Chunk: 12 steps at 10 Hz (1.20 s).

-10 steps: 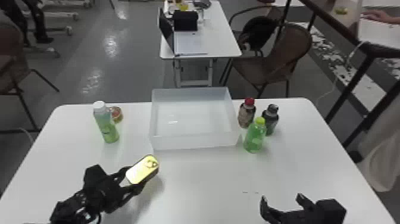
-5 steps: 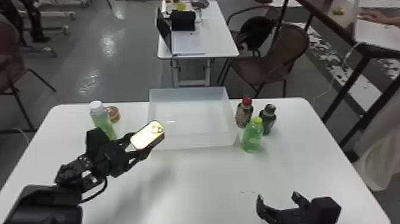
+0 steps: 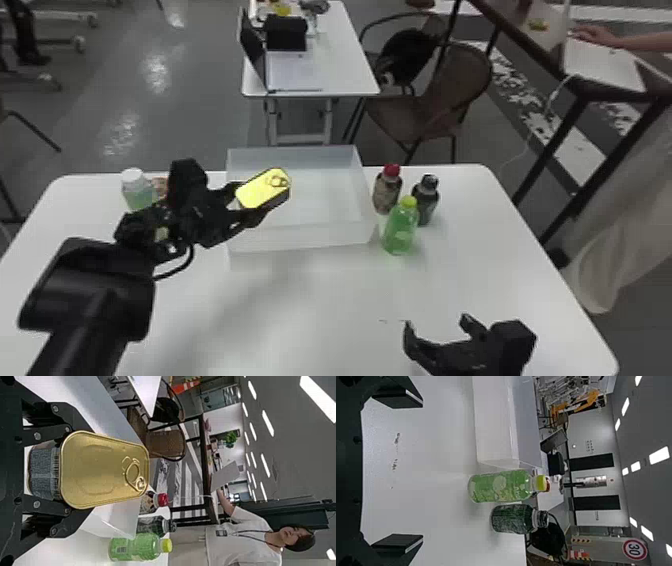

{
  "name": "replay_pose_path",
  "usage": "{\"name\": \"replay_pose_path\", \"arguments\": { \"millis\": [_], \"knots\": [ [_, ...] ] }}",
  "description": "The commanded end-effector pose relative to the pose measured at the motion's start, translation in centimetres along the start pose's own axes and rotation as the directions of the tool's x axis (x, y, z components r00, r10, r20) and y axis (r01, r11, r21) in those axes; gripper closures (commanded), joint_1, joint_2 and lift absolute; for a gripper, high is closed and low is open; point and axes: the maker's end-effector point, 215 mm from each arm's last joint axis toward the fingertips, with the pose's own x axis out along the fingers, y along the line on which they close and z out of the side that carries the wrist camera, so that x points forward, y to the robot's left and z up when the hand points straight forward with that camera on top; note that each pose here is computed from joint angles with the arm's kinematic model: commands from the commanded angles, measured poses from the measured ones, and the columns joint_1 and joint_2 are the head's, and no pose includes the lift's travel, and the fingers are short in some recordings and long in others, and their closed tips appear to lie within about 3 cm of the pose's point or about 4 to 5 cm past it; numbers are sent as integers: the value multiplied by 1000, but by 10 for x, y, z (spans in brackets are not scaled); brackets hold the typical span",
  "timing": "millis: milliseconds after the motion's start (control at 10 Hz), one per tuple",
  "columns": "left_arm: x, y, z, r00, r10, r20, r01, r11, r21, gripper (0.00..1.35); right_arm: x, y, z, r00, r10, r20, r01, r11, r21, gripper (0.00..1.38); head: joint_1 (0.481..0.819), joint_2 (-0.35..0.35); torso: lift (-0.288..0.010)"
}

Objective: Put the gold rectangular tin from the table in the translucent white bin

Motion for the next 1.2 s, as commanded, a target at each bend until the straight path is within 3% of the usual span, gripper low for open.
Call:
{"name": "replay_pose_path", "arguments": {
  "millis": [0,200,600,800,900,1100],
  "knots": [
    [24,0,-17,996,-50,-78,48,999,-25,823,2,0,0,1000,3,1,-3,1000,2,104,695,-112,-27],
    [36,10,-37,982,-76,-172,76,997,-7,823,9,5,1,1000,20,1,-20,1000,6,104,695,-121,-27],
    [39,36,-53,950,-44,-308,92,986,142,800,18,10,5,999,44,8,-44,999,6,104,695,-91,-27],
    [36,34,-56,952,-43,-303,100,979,176,321,14,10,-1,999,44,-1,-44,999,13,104,695,-81,-27],
    [37,35,-50,957,-44,-285,100,978,184,186,13,11,-1,999,44,0,-44,999,15,104,695,-80,-27],
    [41,31,-32,973,-54,-223,95,980,173,119,13,10,1,999,42,3,-42,999,14,104,695,-84,-27]
  ]
}}
